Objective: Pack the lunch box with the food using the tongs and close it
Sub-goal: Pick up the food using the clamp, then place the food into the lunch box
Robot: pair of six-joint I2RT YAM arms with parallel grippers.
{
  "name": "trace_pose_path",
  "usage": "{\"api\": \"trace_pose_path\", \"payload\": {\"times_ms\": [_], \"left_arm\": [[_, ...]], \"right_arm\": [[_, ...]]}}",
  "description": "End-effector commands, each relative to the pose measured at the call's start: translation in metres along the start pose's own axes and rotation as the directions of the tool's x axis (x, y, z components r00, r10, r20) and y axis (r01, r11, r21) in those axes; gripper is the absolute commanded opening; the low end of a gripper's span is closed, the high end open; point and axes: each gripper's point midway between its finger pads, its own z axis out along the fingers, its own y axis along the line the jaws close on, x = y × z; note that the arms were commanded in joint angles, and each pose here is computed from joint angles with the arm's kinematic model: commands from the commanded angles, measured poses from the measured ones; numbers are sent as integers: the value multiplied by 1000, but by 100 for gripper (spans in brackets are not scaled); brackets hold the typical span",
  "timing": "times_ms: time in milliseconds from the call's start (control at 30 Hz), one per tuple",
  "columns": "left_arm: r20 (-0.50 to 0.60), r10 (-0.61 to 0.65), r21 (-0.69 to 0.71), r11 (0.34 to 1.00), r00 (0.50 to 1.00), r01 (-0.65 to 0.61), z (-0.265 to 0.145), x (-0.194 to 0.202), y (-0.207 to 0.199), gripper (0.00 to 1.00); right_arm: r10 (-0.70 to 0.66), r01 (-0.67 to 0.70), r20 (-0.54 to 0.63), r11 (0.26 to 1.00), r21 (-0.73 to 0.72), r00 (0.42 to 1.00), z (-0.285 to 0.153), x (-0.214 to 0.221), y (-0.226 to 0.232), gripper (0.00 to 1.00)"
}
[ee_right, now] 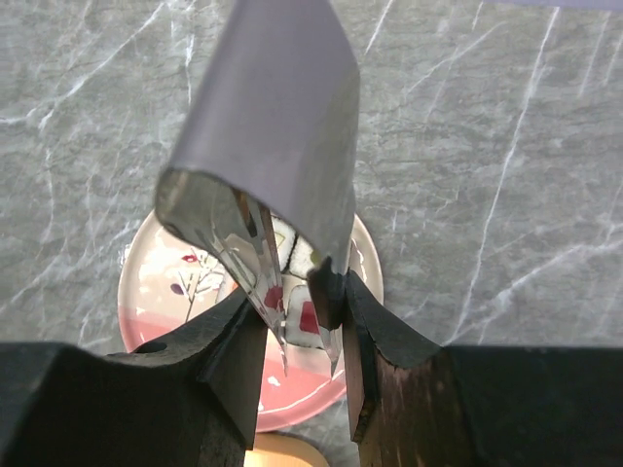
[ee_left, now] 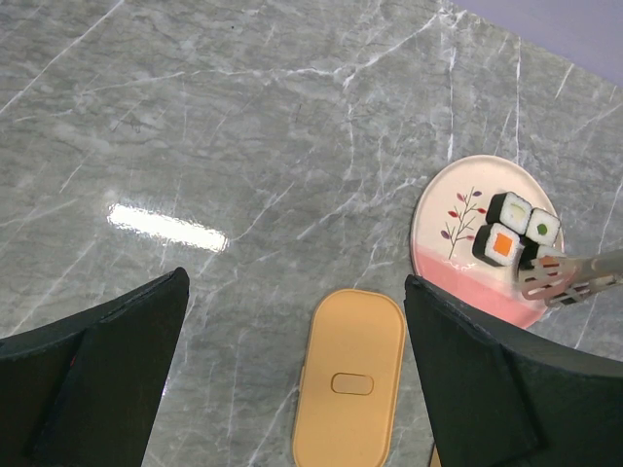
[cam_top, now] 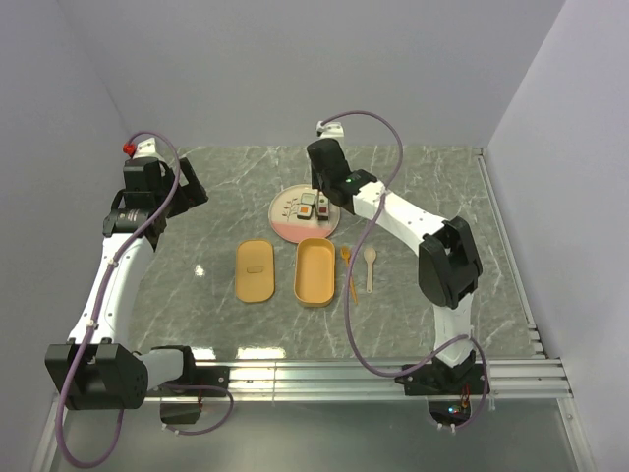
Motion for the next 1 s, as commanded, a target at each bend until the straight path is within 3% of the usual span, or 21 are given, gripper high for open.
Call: {"api": "trace_pose_path", "payload": {"times_ms": [0,400,667,967], "left_arm": [[51,6,36,999,999,-8,-9,-13,-8,99],[49,-6,61,998,999,3,-11,-9,-12,99],[45,-13,74,997,999,9,-13,-4,-12,100],[37,-2,103,995,999,-1,-17,1,-21,99]], "right_arm": [[58,-54,151,998,-30,987,-39,-58,-2,22],[63,-52,168,996,-73,984,-103,-61,-7,21],[92,-78,99,988,-130,991,-154,-21,8,20],[87,-80,49,989,-126,995,-162,9,15,20]]}}
